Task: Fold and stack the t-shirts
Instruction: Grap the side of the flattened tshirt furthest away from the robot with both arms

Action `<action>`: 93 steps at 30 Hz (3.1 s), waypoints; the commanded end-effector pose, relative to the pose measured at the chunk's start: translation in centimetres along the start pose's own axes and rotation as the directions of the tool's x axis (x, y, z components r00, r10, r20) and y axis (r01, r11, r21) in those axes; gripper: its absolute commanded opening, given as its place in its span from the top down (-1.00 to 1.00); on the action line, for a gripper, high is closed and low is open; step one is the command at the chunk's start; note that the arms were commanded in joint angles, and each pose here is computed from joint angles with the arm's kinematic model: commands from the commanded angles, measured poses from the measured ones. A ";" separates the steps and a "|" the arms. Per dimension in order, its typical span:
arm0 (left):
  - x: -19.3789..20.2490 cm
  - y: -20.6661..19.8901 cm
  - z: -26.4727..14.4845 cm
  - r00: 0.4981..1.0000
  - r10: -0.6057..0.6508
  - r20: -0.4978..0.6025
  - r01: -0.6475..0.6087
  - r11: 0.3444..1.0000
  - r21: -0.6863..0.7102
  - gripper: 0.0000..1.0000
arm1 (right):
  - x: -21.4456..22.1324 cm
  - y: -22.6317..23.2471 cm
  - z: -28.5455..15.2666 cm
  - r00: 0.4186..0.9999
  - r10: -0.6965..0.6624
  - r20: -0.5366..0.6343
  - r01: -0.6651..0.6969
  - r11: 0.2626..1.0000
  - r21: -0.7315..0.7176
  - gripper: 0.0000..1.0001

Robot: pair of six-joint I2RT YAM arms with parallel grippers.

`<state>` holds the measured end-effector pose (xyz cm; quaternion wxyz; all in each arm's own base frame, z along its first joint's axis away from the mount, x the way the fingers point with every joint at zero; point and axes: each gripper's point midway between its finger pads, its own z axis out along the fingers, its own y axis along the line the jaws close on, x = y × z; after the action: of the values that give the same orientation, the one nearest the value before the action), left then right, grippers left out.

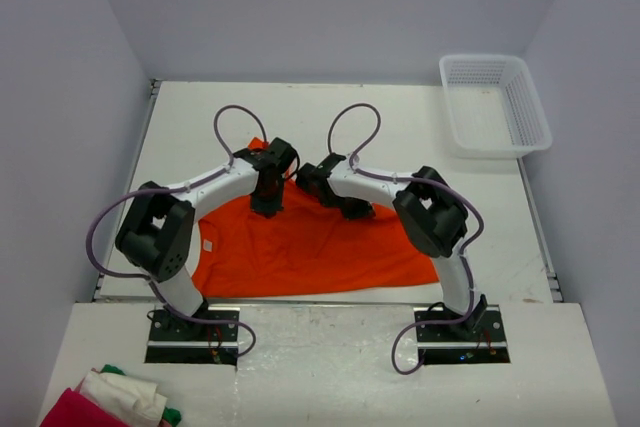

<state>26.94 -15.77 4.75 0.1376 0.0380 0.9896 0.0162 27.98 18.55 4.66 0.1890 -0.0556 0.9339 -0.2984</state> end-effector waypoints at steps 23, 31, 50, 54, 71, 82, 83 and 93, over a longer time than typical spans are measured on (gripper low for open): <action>-0.8 1.0 2.8 0.999 -0.040 -0.021 0.040 0.999 -0.027 1.00 | 6.6 3.3 -6.1 0.997 -0.041 0.073 0.047 0.996 -0.082 0.90; -1.0 0.9 2.7 0.999 -0.030 -0.019 0.030 0.999 -0.019 1.00 | 6.6 2.6 -9.6 0.996 -0.031 0.088 0.053 0.964 -0.259 -0.29; -1.7 1.5 2.3 1.000 -0.029 -0.004 0.029 1.000 0.005 1.00 | -1.3 -0.1 -4.0 0.998 0.055 -0.004 -0.049 0.846 -0.532 -0.05; -2.0 1.2 2.2 1.000 -0.028 -0.004 0.028 0.999 0.017 1.00 | -0.9 0.1 -3.1 0.998 0.051 -0.035 -0.062 0.840 -0.539 -0.01; -2.0 1.1 2.4 1.000 -0.020 -0.009 0.020 1.000 0.023 1.00 | 1.2 -0.2 -0.4 0.988 0.071 -0.136 -0.133 0.841 -0.525 0.10; -1.6 1.1 2.5 1.000 -0.020 -0.018 0.021 0.999 0.027 1.00 | 2.0 -0.5 0.7 0.983 0.081 -0.164 -0.153 0.855 -0.496 0.24; -1.6 1.1 2.6 1.000 -0.019 -0.018 0.019 0.999 0.027 1.00 | 2.0 -0.5 0.8 0.983 0.082 -0.165 -0.155 0.855 -0.496 0.26; -1.4 1.2 2.8 1.000 -0.018 -0.023 0.019 1.000 0.023 1.00 | 1.8 -0.2 0.8 0.984 0.080 -0.161 -0.152 0.847 -0.510 0.70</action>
<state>28.26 -14.33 1.87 0.1070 0.0221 0.9939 0.0167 26.12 17.25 3.70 0.1168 -0.0320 0.9920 -0.0345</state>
